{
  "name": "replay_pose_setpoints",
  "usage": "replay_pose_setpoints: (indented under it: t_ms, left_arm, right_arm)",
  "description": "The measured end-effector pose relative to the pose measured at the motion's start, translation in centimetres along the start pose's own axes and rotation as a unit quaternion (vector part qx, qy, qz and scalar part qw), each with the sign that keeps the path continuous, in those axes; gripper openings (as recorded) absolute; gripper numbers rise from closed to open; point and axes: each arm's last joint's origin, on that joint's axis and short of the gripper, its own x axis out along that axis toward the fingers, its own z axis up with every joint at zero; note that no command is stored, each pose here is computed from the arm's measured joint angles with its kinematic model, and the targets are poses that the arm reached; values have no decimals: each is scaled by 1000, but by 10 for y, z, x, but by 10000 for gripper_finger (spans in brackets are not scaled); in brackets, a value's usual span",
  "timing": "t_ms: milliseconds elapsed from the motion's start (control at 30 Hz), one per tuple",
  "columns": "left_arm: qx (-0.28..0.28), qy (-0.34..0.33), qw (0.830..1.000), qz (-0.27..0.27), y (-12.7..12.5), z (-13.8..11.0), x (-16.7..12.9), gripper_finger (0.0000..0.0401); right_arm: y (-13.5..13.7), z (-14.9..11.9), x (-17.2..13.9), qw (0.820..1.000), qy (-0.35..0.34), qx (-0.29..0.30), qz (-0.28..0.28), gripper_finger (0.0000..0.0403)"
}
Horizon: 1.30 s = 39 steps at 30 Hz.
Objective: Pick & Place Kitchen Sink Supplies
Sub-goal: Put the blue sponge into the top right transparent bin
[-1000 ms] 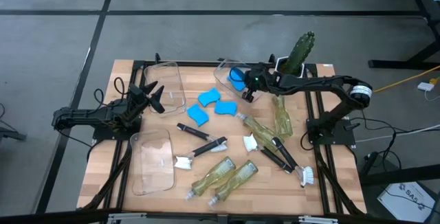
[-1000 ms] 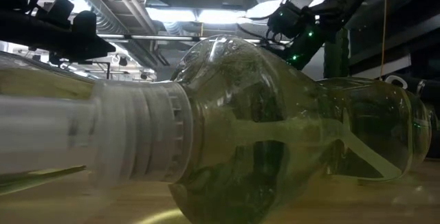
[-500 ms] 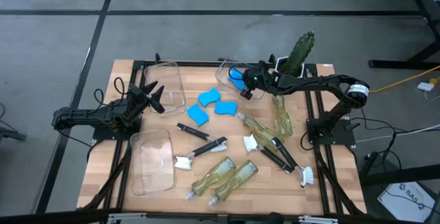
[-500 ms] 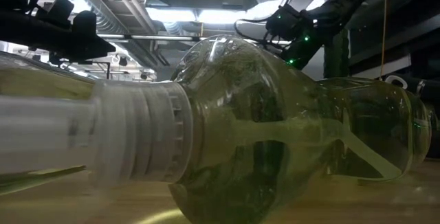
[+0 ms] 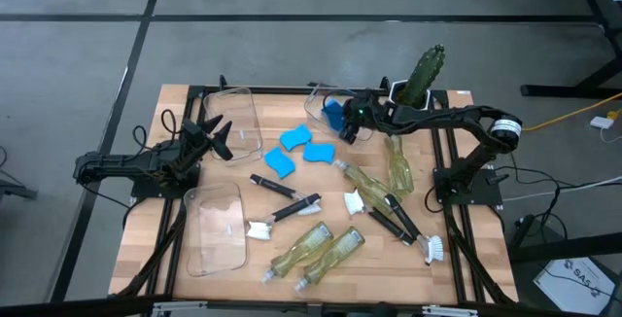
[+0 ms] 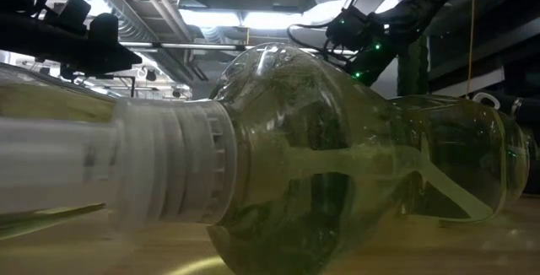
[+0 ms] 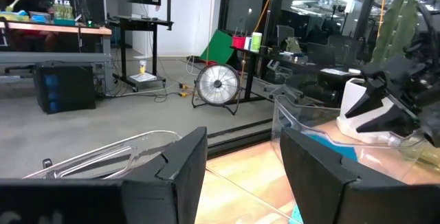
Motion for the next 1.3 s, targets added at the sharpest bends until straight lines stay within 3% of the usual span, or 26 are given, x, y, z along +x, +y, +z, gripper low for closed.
replay_pose_setpoints:
  t_ms: [167,333,533,767,900,1300]
  left_arm:
    - [0,0,1000,0,0,0,0,180]
    - [0,0,1000,0,0,0,0,180]
    - [0,0,1000,0,0,0,0,180]
    - [0,0,1000,0,0,0,0,180]
    - [0,0,1000,0,0,0,0,180]
    - [0,0,1000,0,0,0,0,180]
  right_arm:
    - [0,1,0,1000,-2,2,7,199]
    - [6,18,-6,999,-32,-18,12,200]
    - [35,35,-20,992,-71,-96,41,200]
    - [78,32,-37,972,-84,-189,110,200]
    - [93,31,-43,961,-95,-207,157,200]
    - [117,3,6,969,-26,-196,150,200]
